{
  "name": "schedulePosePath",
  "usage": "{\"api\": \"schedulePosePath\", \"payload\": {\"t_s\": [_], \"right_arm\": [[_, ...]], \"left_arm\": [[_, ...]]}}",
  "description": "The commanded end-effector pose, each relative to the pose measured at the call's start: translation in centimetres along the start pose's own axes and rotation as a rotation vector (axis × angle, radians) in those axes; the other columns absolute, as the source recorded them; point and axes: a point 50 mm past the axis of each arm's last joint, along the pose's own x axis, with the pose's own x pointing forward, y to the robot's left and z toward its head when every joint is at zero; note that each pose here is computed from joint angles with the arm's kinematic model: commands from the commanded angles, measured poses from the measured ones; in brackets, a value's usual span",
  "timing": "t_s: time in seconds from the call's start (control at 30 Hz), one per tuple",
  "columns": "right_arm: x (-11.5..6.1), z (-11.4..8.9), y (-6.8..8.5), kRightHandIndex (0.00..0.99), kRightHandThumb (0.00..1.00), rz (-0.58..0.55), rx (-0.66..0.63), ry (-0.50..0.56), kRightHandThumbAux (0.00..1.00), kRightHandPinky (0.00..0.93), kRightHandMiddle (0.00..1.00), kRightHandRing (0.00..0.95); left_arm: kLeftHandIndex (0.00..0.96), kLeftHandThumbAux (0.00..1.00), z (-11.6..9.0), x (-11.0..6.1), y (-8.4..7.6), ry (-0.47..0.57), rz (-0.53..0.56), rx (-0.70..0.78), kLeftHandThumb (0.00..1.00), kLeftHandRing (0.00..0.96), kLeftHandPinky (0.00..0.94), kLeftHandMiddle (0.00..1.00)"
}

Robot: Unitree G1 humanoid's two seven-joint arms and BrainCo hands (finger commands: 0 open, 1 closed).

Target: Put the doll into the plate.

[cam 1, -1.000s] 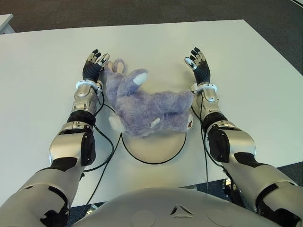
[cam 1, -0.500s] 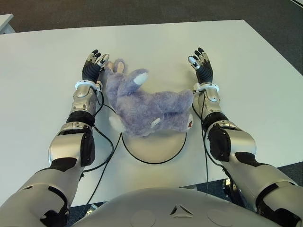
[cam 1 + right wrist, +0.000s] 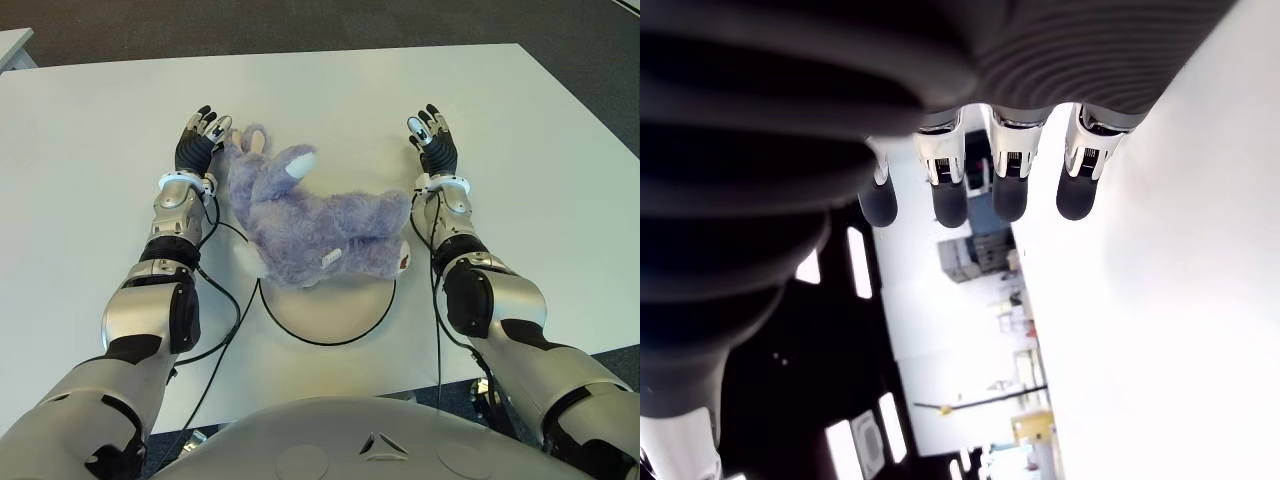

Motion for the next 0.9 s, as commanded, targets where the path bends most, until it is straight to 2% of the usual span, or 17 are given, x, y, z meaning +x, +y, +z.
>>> {"api": "schedulePosePath", "payload": {"t_s": [0.03,0.33,0.9], "right_arm": [[-1.46,-3.67,-0.48,0.006,0.0,-0.044,0.042,0.181,0.65,0.0,0.023,0.0],[-1.67,-4.16,-0.5,0.0,0.03,-0.034,0.019,0.217,0.649,0.0,0.014,0.0],[-1.77,-4.32,-0.34,0.001,0.032,-0.019,-0.002,0.219,0.653,0.0,0.009,0.0]], "left_arm": [[0.0,0.578,-3.11,-1.29,0.33,0.112,0.001,-0.019,0.123,0.02,0.026,0.03],[0.0,0.581,-3.26,-1.36,0.29,0.114,0.0,-0.022,0.116,0.03,0.028,0.037],[0.0,0.573,-3.34,-1.42,0.09,0.103,-0.014,-0.028,0.128,0.017,0.024,0.028]]}}
